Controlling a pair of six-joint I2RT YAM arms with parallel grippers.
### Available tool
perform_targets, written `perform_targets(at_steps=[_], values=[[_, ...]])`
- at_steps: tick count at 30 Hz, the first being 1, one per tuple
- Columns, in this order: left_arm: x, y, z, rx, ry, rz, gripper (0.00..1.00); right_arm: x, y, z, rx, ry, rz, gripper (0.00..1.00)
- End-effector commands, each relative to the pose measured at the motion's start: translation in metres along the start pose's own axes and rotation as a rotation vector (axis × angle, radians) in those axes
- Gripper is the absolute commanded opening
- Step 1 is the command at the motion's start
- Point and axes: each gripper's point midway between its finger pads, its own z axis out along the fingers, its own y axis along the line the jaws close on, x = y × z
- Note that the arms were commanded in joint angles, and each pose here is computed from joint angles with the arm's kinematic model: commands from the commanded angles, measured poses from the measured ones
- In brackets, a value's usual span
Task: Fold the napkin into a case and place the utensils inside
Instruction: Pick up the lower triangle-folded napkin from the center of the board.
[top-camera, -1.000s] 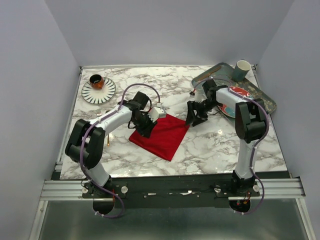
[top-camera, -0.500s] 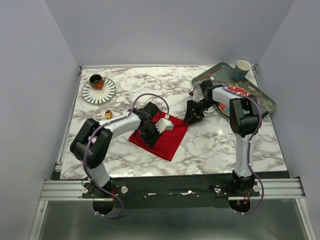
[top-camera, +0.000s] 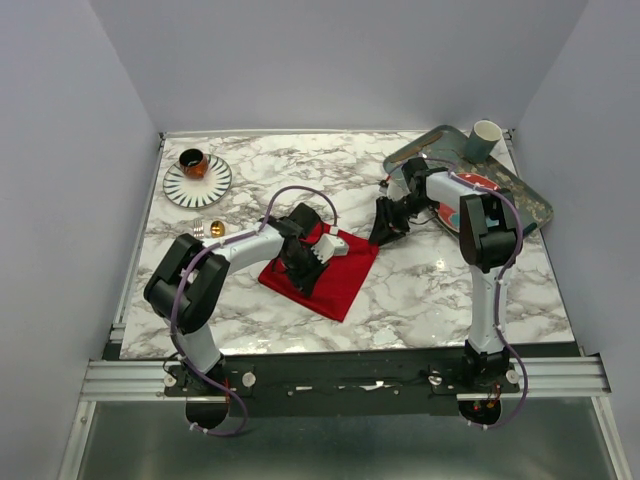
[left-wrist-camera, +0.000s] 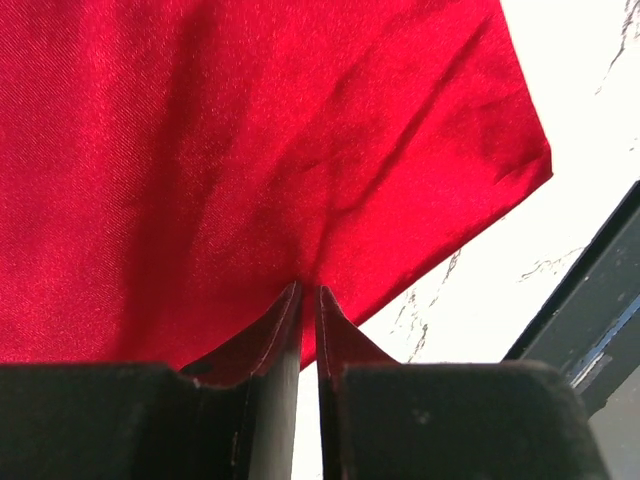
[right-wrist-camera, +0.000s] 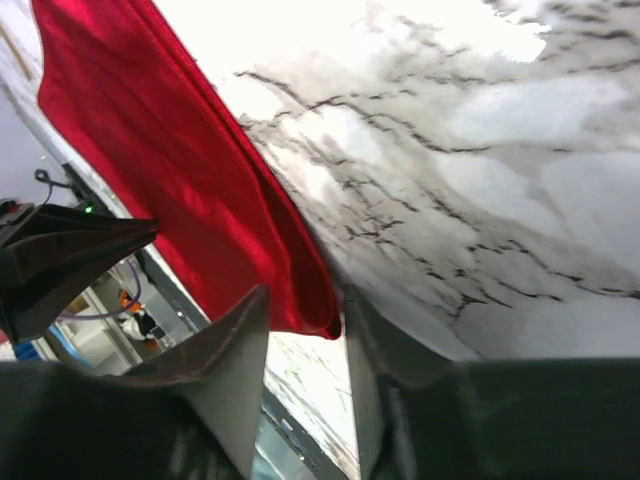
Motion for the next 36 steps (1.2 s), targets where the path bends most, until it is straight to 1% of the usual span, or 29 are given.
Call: perform_targets(at_steps=[1,2,5,7,10,11,13,14,16,17,18,19,21,22,23,25,26,28,31,33,34,36], values=[[-0.012,-0.003,-0.005,0.017,-0.039,0.007,0.22,0.011,-0.011,0.0,0.033,0.031,0.005,0.49],[-0.012,-0.002,-0.006,0.013,-0.038,0.008,0.22,0.014,-0.013,0.0,0.043,0.038,0.011,0.53],[-0.013,-0.001,-0.011,0.004,-0.045,0.02,0.22,0.025,-0.02,0.0,0.074,0.052,0.023,0.53],[-0.016,-0.002,-0.013,0.004,-0.057,0.023,0.22,0.029,-0.021,0.002,0.072,0.057,0.032,0.51],[-0.02,-0.004,-0.016,0.008,-0.074,0.022,0.22,0.03,-0.022,0.006,0.062,0.065,0.05,0.4],[-0.023,-0.004,-0.017,0.007,-0.084,0.01,0.22,0.029,-0.024,0.007,0.06,0.066,0.053,0.31],[-0.027,-0.003,-0.023,0.022,-0.11,-0.021,0.23,0.021,-0.022,0.006,0.059,0.05,0.027,0.24],[-0.03,-0.001,-0.027,0.027,-0.125,-0.039,0.24,0.016,-0.021,0.004,0.061,0.039,0.011,0.18],[-0.037,0.002,-0.039,0.055,-0.178,-0.059,0.27,0.001,-0.021,0.0,0.083,0.009,-0.038,0.12],[-0.041,0.0,-0.044,0.076,-0.207,-0.046,0.31,-0.003,-0.021,-0.001,0.087,0.003,-0.047,0.1],[-0.044,-0.001,-0.048,0.079,-0.232,-0.002,0.32,-0.005,-0.022,-0.001,0.094,0.009,-0.044,0.09],[-0.051,-0.004,-0.058,0.067,-0.273,0.048,0.34,-0.013,-0.02,-0.004,0.093,-0.003,-0.096,0.07],[-0.058,-0.007,-0.062,0.046,-0.335,0.145,0.37,-0.017,-0.018,-0.006,0.086,-0.001,-0.107,0.08],[-0.063,-0.008,-0.069,0.011,-0.37,0.192,0.38,-0.02,-0.017,-0.006,0.081,-0.004,-0.111,0.11],[-0.066,-0.012,-0.065,-0.003,-0.385,0.246,0.39,-0.021,-0.015,-0.006,0.073,-0.003,-0.112,0.21],[-0.07,-0.013,-0.063,-0.03,-0.383,0.3,0.4,-0.016,-0.006,-0.008,0.035,0.013,-0.101,0.29],[-0.075,-0.01,-0.062,-0.054,-0.382,0.308,0.41,-0.009,-0.004,-0.008,0.024,0.027,-0.089,0.34],[-0.079,-0.013,-0.054,-0.047,-0.365,0.307,0.41,-0.002,-0.004,-0.009,0.017,0.025,-0.086,0.38],[-0.09,-0.023,-0.045,-0.054,-0.352,0.324,0.42,0.006,-0.007,-0.015,0.018,0.012,-0.064,0.38],[-0.098,-0.026,-0.04,-0.091,-0.36,0.303,0.42,0.01,-0.011,-0.017,0.018,0.009,-0.04,0.39],[-0.098,-0.034,-0.032,-0.092,-0.347,0.306,0.42,0.01,-0.014,-0.019,0.017,0.002,-0.02,0.39],[-0.098,-0.039,-0.024,-0.113,-0.334,0.262,0.43,0.009,-0.014,-0.021,0.013,-0.017,-0.019,0.39]])
